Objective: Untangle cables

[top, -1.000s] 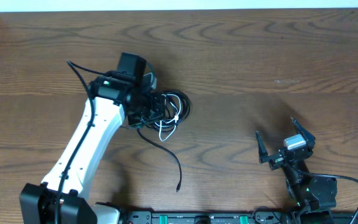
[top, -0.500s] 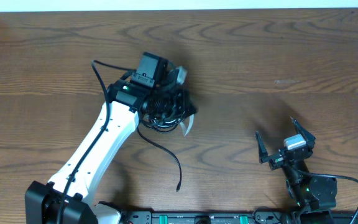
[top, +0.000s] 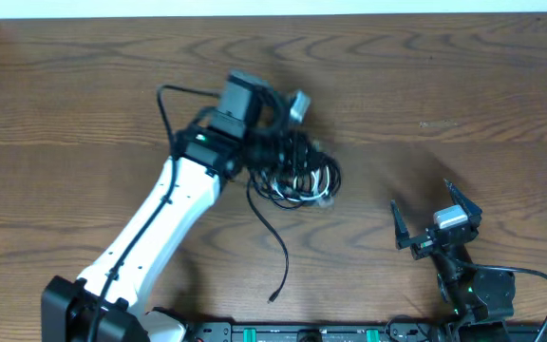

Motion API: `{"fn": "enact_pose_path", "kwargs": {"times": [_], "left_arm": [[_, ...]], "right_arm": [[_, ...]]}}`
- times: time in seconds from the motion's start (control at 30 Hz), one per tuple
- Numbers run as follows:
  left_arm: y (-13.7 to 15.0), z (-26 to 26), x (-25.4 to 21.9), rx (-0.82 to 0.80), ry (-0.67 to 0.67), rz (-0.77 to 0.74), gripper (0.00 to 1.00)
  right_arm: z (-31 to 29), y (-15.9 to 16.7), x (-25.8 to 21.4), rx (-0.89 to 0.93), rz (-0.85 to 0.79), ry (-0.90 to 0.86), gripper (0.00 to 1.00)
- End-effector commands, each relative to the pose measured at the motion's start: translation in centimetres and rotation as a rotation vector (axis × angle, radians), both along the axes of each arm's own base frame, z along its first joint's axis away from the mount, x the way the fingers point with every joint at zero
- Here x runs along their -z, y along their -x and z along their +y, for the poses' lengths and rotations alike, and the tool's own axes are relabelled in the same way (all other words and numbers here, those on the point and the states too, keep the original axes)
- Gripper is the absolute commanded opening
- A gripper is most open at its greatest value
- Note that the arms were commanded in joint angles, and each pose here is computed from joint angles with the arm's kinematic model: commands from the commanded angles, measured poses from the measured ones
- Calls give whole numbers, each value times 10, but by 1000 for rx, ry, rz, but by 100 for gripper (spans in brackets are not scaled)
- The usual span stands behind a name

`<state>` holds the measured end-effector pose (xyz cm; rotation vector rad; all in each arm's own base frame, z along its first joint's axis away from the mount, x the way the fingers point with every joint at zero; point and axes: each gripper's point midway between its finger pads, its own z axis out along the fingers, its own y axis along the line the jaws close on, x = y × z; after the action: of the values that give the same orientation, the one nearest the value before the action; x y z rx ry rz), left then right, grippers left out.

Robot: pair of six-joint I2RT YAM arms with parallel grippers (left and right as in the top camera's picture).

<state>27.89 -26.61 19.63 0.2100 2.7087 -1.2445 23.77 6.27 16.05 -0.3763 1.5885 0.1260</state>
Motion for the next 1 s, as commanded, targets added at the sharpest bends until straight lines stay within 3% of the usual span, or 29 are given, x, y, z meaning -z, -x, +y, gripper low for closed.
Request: {"fn": "enact_pose_path", "kwargs": {"times": [0.0, 0.17, 0.57, 0.97], "left_arm": [[-22, 44, 44, -201, -407, -104, 8], [-5, 27, 66, -102, -487, -109, 7], [-1, 19, 109, -50, -555, -24, 7], [-4, 15, 111, -51, -542, -31, 8]], "right_arm": [[1, 1, 0, -3, 4, -10, 99], [1, 1, 0, -3, 4, -10, 99], [1, 1, 0, -3, 4, -10, 99], [1, 1, 0, -3, 4, -10, 99]]}}
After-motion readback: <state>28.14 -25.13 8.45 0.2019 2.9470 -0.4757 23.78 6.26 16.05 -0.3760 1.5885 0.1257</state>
